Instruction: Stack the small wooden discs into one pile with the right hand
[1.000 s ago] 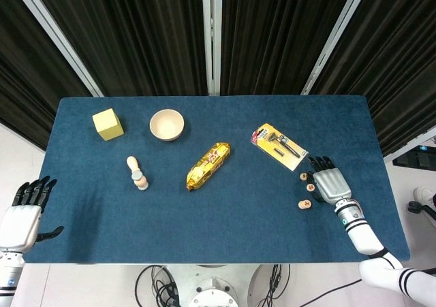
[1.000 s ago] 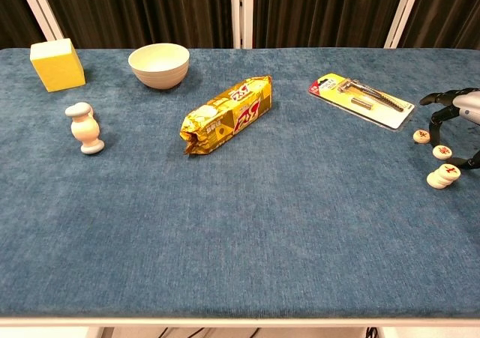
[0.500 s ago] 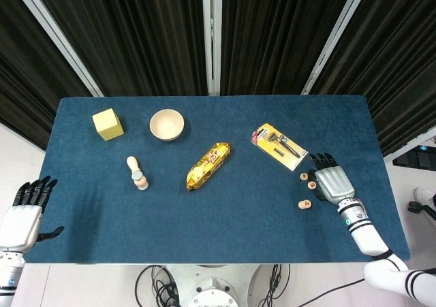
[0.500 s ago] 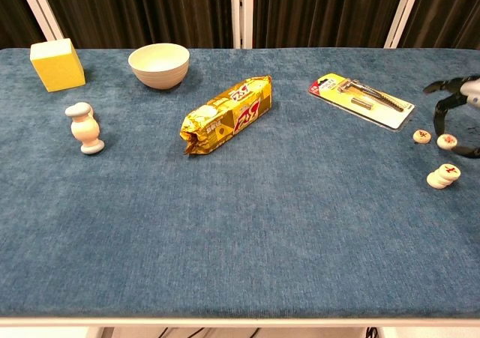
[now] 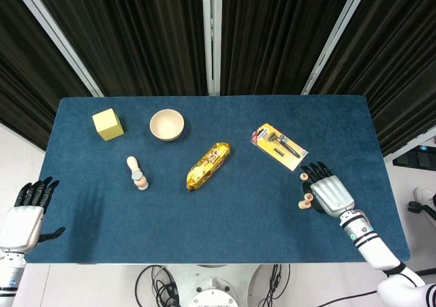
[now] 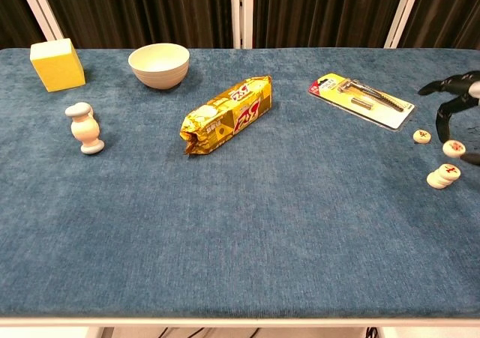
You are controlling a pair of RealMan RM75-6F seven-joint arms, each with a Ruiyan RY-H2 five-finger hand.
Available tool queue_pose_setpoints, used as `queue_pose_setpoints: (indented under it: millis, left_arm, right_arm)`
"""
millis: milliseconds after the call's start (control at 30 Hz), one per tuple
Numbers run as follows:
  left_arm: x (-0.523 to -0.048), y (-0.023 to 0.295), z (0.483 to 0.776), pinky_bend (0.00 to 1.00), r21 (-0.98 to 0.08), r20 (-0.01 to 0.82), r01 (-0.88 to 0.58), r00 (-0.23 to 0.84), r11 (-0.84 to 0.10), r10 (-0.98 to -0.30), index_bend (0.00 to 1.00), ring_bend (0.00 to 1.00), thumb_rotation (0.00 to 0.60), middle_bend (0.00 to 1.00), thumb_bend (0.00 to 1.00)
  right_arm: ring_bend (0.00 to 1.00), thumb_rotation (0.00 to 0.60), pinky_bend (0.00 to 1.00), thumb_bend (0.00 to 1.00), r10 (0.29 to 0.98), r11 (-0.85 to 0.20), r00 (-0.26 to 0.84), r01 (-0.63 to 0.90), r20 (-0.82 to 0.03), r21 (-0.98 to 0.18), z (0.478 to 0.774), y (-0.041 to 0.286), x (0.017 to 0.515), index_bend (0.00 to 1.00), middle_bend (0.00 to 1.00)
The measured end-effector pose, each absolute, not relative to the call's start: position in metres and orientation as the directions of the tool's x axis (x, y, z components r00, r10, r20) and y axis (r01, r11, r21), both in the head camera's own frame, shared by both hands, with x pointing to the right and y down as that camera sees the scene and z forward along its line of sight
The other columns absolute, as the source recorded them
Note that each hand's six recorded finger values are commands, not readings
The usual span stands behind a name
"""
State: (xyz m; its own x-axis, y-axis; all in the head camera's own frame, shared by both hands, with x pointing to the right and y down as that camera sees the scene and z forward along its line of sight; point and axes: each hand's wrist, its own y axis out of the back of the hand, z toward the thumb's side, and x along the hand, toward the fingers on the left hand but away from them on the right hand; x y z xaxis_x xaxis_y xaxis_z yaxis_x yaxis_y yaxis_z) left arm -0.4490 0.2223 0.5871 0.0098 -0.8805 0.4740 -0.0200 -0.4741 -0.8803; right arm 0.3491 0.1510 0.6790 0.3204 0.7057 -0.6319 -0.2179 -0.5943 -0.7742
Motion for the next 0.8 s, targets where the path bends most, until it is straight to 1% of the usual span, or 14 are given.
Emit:
queue_pose_setpoints:
  millis: [433, 800]
  left_arm:
    - [-0.449, 0.222, 0.586, 0.0, -0.882, 0.47, -0.023, 0.011, -0.471, -0.882, 0.06, 0.0, 0.6, 0.0, 0.09]
    - [-0.449, 0.222, 0.585, 0.0, -0.883, 0.469, -0.022, 0.01, -0.469, -0.883, 0.06, 0.0, 0.6, 0.0, 0.09]
  right_arm:
    - [0.0, 0.6, 0.0, 0.29, 0.692, -0.605, 0.308, -0.247, -0.653, -0.757, 0.685, 0.164, 0.351, 0.55, 0.07]
    - [0.0, 0.6, 0.0, 0.28, 0.687, -0.608, 0.31, -0.248, -0.657, -0.754, 0.686, 0.165, 0.351, 0.54, 0.06]
